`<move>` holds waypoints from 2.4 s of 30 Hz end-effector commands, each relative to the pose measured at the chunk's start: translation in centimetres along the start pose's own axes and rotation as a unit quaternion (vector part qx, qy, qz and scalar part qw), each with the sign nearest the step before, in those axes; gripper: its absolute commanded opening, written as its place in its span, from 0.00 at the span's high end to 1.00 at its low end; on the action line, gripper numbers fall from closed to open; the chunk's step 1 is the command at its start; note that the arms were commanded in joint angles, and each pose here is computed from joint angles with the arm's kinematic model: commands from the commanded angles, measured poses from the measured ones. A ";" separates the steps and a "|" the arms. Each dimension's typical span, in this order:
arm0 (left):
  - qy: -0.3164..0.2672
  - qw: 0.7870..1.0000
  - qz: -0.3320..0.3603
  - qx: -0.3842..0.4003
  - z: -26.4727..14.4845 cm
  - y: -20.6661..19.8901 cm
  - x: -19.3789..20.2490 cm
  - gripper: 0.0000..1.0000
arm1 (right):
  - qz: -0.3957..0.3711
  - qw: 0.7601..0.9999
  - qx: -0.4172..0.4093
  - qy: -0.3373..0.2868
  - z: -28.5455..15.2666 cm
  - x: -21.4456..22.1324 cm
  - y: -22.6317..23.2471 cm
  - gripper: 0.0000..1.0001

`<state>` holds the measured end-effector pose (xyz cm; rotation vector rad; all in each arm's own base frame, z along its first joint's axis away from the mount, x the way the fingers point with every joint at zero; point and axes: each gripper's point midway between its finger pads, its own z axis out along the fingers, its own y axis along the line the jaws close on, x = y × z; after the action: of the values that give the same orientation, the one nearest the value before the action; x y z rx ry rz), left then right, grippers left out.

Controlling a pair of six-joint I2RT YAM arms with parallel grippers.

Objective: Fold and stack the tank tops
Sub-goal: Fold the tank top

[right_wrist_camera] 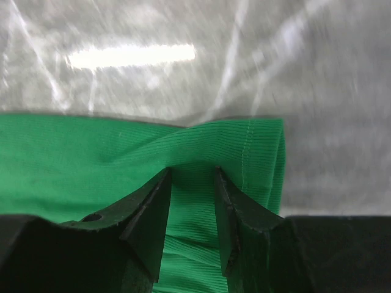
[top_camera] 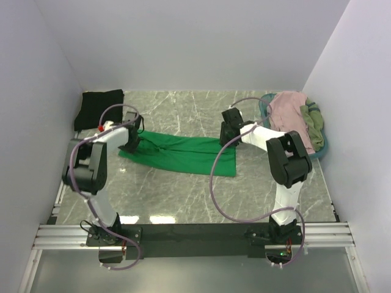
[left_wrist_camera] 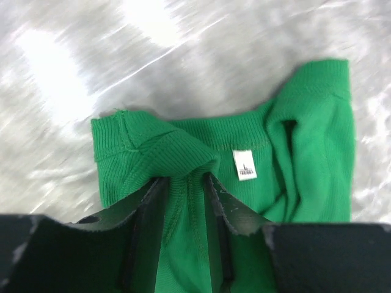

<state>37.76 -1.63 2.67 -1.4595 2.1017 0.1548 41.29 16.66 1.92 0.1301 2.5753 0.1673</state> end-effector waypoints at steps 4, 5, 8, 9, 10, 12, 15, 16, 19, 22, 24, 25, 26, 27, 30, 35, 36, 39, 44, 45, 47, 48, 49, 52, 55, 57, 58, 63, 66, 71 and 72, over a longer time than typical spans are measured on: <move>-0.033 0.995 0.092 -0.021 2.3 -3.6 -2.2 0.65 | 0.103 0.994 -0.017 0.018 -1.9 5.4 -0.6 0.58; -0.038 0.995 0.093 -0.002 2.1 -5.3 -2.7 0.65 | 0.118 0.992 -0.033 0.008 -2.9 5.3 -0.1 0.57; -0.037 0.990 0.133 0.036 2.6 -8.8 -3.1 0.64 | 0.161 0.984 -0.071 -0.001 -4.1 7.1 1.0 0.57; -0.029 0.985 0.163 0.048 2.7 -9.6 -2.8 0.64 | 0.165 0.983 -0.078 0.013 -4.2 8.8 1.1 0.57; -0.026 0.983 0.175 0.052 3.2 -10.2 -2.5 0.63 | 0.173 0.981 -0.092 0.008 -4.8 9.2 2.4 0.57; -0.019 0.973 0.203 0.105 2.7 -13.2 -2.4 0.62 | 0.177 0.979 -0.104 0.011 -5.7 10.8 3.2 0.57; -0.012 0.962 0.239 0.135 3.1 -15.8 -1.9 0.59 | 0.190 0.973 -0.131 0.006 -6.9 12.7 5.6 0.57; -0.010 0.958 0.246 0.149 3.1 -17.2 -1.5 0.59 | 0.211 0.967 -0.142 0.002 -7.2 12.8 6.5 0.57; -0.016 0.947 0.277 0.164 3.2 -19.4 -1.1 0.59 | 0.234 0.957 -0.170 0.011 -8.4 15.1 8.8 0.57; -0.017 0.938 0.292 0.187 3.2 -21.2 -0.7 0.59 | 0.258 0.948 -0.184 0.016 -9.2 16.8 10.7 0.56; -0.019 0.933 0.299 0.199 3.1 -22.1 -0.6 0.58 | 0.268 0.946 -0.183 0.016 -9.6 17.3 12.0 0.54; -0.020 0.929 0.305 0.210 3.0 -23.0 -0.1 0.58 | 0.272 0.945 -0.181 0.018 -9.6 17.3 12.4 0.54; -0.022 0.925 0.315 0.214 3.0 -23.4 0.0 0.58 | 0.273 0.946 -0.176 0.023 -9.3 17.7 12.7 0.53; -0.024 0.921 0.320 0.220 2.9 -23.8 0.2 0.58 | 0.279 0.943 -0.183 0.024 -9.5 17.5 13.6 0.53; -0.023 0.910 0.339 0.237 3.0 -25.2 1.6 0.57 | 0.294 0.934 -0.198 0.041 -9.7 17.8 16.3 0.52; -0.026 0.901 0.341 0.268 2.8 -26.9 2.1 0.56 | 0.303 0.926 -0.215 0.065 -9.3 18.5 19.3 0.52; -0.028 0.900 0.339 0.272 2.7 -27.2 2.1 0.54 | 0.305 0.924 -0.220 0.067 -9.4 18.4 19.8 0.52; -0.039 0.897 0.335 0.284 2.2 -28.1 1.5 0.49 | 0.294 0.927 -0.224 0.060 -9.4 18.1 20.0 0.52; -0.071 0.893 0.299 0.328 -1.4 -30.6 -1.9 0.38 | 0.250 0.938 -0.241 0.019 -11.2 16.0 19.9 0.49; -0.081 0.891 0.291 0.339 -2.6 -31.1 -3.2 0.37 | 0.227 0.943 -0.244 0.005 -11.6 15.5 19.9 0.48; -0.105 0.886 0.275 0.359 -5.7 -32.5 -5.7 0.35 | 0.206 0.948 -0.241 -0.010 -12.7 14.7 19.4 0.46; -0.118 0.883 0.265 0.370 -7.6 -32.8 -7.4 0.34 | 0.186 0.951 -0.245 -0.022 -13.0 14.0 19.3 0.45; -0.129 0.880 0.256 0.379 -9.3 -33.1 -8.7 0.33 | 0.176 0.953 -0.244 -0.026 -13.9 13.7 18.9 0.44; -0.134 0.891 0.229 0.369 -12.9 -31.4 -11.2 0.32 | 0.144 0.958 -0.243 -0.058 -15.8 12.2 18.0 0.41; -0.093 0.926 0.191 0.310 -13.1 -25.9 -10.6 0.34 | 0.113 0.967 -0.218 -0.071 -16.3 11.9 15.9 0.40; -0.085 0.932 0.152 0.317 -16.5 -22.3 -11.2 0.36 | 0.089 0.972 -0.206 -0.069 -16.1 12.1 15.0 0.39; -0.053 0.940 0.171 0.289 -13.0 -18.6 -7.7 0.36 | 0.082 0.975 -0.198 -0.059 -15.9 12.6 14.4 0.39; -0.055 0.933 0.191 0.300 -11.9 -14.1 -6.0 0.27 | 0.045 0.979 -0.196 -0.035 -14.1 14.6 13.3 0.39; -0.062 0.929 0.219 0.293 -10.7 -16.2 -6.6 0.28 | 0.027 0.980 -0.199 -0.014 -13.4 15.3 13.9 0.41; -0.041 0.945 0.189 0.262 -11.3 -16.9 -7.3 0.30 | 0.015 0.984 -0.178 -0.017 -12.0 15.2 13.7 0.41; -0.031 0.954 0.180 0.239 -10.8 -14.8 -6.6 0.31 | 0.013 0.985 -0.173 -0.011 -11.6 15.4 13.5 0.41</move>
<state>50.80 -7.27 16.64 -0.6737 2.1548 -0.1760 21.75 30.69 5.32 0.0630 2.4952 0.6354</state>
